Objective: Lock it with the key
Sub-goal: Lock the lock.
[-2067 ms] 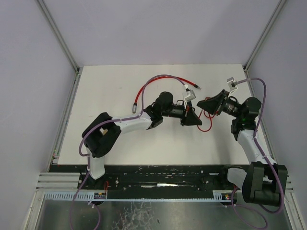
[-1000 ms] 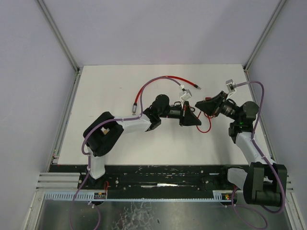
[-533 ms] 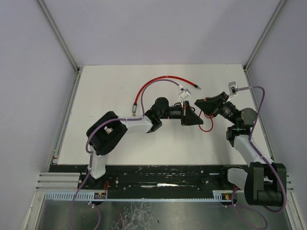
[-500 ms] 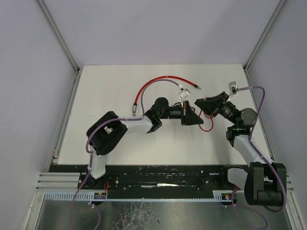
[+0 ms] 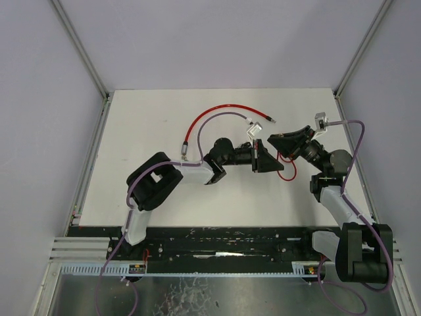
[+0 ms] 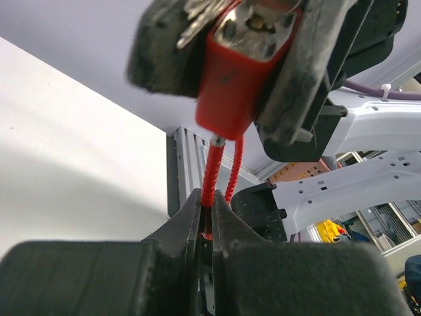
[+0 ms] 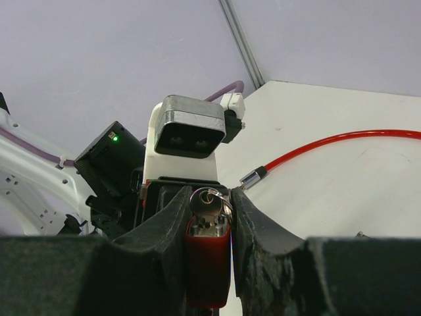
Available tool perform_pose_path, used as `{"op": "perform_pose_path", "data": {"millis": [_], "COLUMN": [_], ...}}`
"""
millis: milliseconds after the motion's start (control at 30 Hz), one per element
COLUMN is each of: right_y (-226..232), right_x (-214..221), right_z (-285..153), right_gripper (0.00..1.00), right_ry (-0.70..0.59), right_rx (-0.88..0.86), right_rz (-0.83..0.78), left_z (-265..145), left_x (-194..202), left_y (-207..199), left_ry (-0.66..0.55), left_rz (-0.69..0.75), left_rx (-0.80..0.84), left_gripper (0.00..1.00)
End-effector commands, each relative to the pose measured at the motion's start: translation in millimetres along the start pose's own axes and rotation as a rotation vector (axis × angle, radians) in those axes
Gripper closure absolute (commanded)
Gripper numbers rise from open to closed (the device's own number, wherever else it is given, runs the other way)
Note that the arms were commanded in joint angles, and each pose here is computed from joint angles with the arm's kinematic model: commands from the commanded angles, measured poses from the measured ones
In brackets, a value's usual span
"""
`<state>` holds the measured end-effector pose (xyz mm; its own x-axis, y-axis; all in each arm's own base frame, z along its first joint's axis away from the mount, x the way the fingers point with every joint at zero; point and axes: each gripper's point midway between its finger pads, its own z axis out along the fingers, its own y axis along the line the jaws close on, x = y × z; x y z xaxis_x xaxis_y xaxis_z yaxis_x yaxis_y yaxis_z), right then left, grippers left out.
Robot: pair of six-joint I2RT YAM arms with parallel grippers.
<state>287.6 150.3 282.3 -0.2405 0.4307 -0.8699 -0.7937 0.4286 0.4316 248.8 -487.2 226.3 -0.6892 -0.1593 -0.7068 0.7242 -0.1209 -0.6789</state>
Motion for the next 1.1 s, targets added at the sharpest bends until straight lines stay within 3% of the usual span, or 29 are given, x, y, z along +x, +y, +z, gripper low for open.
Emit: {"op": "perform_pose_path", "data": {"millis": [0,600,733,900,1067], "right_y": [9.4,8.4,4.2,-3.9,-18.1], "right_x": [14.9,19.7,28.4,42.0,56.7], "right_z": [-1.9,-2.8,-1.4,1.1,0.7], "right_gripper": [1.00,1.00,1.00,1.00,1.00], "right_ry": [0.050,0.098,0.139,0.196,0.261], "right_rx": [-0.044,-0.049,-0.049,-0.039,-0.005], "right_rz": [-0.004,-0.051,-0.054,-0.106,-0.179], "left_z": [16.6,-4.4,-13.5,-27.2,-20.3], "left_x": [-54.8,-111.3,-125.1,-150.0,-133.8], "left_y": [-58.8,-39.0,-38.5,-70.3,-80.1], "left_ry": [-0.151,-0.327,-0.354,-0.393,-0.282], "left_rz": [0.142,0.167,0.239,0.406,0.532], "left_rx": [0.187,0.105,0.098,0.169,0.192], "left_gripper": [1.00,1.00,1.00,1.00,1.00]}}
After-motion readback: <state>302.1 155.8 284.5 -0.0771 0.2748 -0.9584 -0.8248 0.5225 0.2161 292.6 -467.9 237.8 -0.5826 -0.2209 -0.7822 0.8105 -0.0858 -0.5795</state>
